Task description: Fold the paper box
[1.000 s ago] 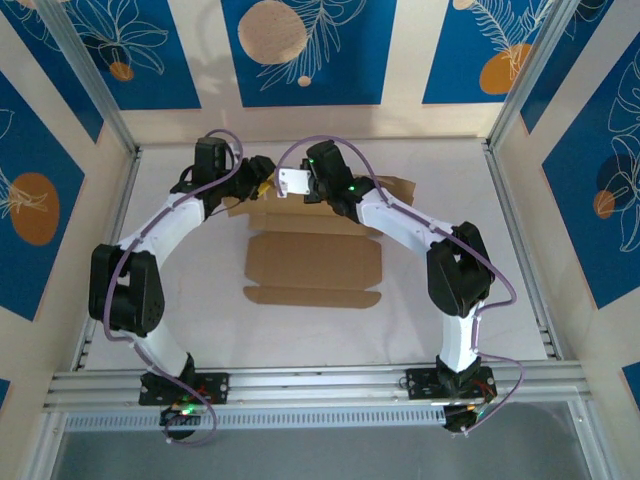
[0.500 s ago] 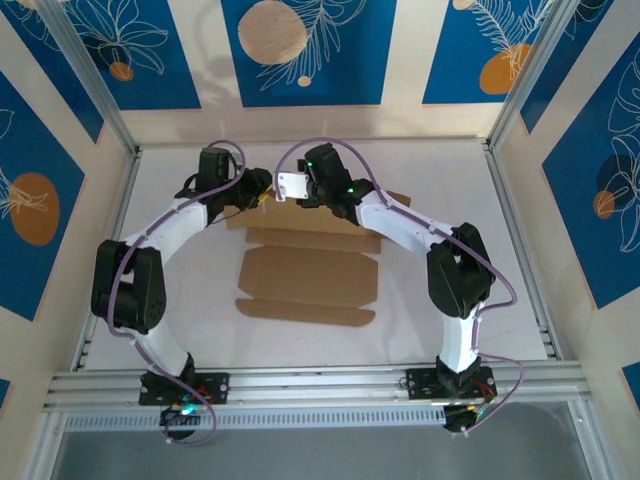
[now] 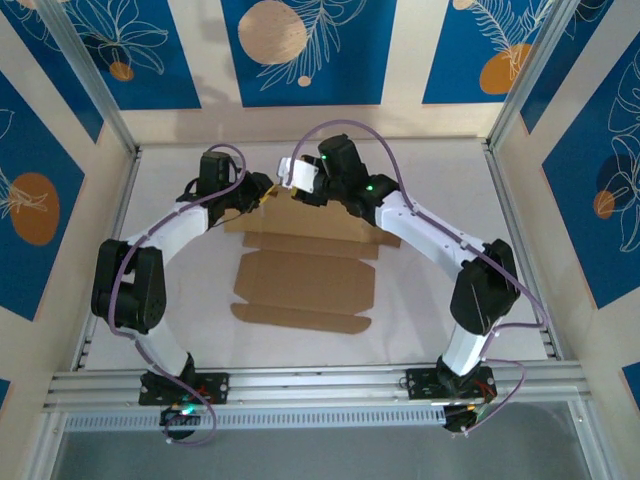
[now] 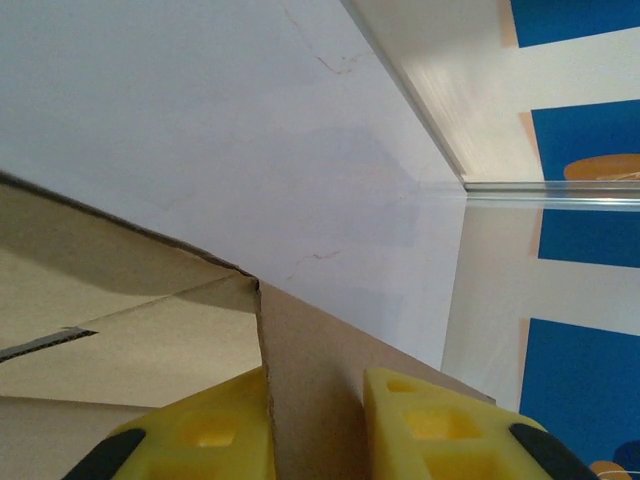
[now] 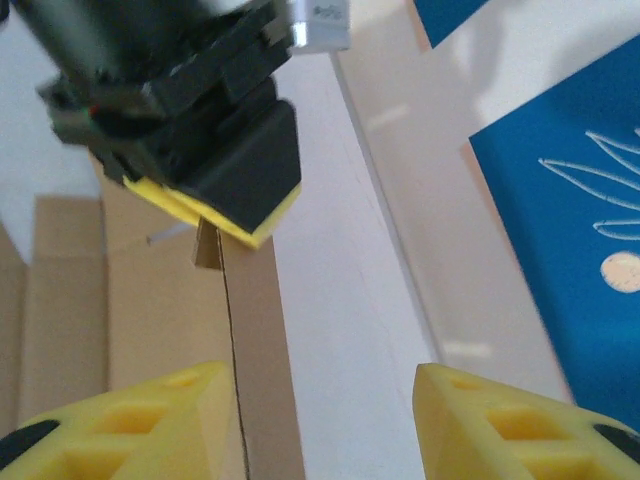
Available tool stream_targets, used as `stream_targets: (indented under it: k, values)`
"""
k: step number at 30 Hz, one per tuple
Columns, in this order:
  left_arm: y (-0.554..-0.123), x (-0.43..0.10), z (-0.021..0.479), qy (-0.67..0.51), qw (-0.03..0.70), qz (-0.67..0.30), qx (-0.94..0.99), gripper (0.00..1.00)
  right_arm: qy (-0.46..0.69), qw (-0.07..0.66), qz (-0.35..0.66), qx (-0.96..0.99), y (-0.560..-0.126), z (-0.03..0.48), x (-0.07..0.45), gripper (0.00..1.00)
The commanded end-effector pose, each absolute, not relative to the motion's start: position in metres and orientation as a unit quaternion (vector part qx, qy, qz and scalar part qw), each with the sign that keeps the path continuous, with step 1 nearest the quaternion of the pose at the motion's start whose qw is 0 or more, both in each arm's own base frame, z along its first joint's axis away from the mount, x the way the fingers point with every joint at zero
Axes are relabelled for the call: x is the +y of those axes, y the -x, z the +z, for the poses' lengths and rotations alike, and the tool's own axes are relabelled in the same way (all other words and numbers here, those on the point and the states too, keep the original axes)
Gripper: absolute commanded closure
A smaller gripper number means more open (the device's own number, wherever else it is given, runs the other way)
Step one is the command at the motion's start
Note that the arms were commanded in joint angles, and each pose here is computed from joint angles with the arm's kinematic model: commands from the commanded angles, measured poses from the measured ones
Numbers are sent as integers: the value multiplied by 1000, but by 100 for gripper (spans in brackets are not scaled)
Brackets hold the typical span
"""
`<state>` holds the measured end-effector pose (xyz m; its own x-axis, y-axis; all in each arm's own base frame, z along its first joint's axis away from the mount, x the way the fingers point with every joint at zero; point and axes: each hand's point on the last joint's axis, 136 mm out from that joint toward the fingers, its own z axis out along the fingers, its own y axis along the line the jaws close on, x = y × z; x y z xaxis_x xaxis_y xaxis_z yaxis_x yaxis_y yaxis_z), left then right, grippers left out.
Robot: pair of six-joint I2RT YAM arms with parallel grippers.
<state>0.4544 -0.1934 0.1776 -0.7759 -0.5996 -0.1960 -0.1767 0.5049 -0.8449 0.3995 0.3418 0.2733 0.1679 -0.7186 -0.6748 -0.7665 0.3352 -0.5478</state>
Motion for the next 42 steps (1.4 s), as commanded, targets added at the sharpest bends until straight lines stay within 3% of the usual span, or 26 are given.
stream_targets:
  k: [1, 4, 6, 8, 10, 13, 17, 20, 24, 31, 42]
  values:
    - [-460, -191, 178, 234, 257, -441, 828, 77, 410, 521, 183, 726, -385, 335, 341, 50]
    - [-461, -191, 180, 237, 259, -445, 824, 77, 225, 468, 320, 793, -380, 357, 325, 55]
    - [-462, -191, 183, 237, 263, -449, 821, 77, 44, 374, 415, 828, -377, 350, 308, 55]
    - [-462, -191, 186, 237, 266, -450, 819, 77, -127, 240, 488, 830, -372, 320, 300, 62]
    - [-464, -191, 187, 237, 269, -451, 817, 77, -245, 125, 549, 789, -364, 286, 307, 61]
    - [-466, -191, 189, 238, 270, -454, 815, 76, -359, 50, 570, 737, -359, 243, 321, 55]
    - [-465, -191, 190, 237, 272, -455, 814, 76, -405, 58, 554, 725, -366, 218, 324, 48]
    - [-463, -191, 190, 237, 273, -456, 813, 76, -450, 94, 544, 702, -380, 204, 312, 35]
    - [-462, -191, 188, 240, 272, -459, 811, 76, -479, 150, 532, 682, -402, 198, 295, 34]
    - [-461, -191, 190, 241, 271, -464, 808, 76, -466, 180, 571, 652, -436, 203, 296, 45]
    - [-461, -192, 191, 246, 270, -471, 803, 77, -450, 230, 556, 660, -460, 216, 290, 75]
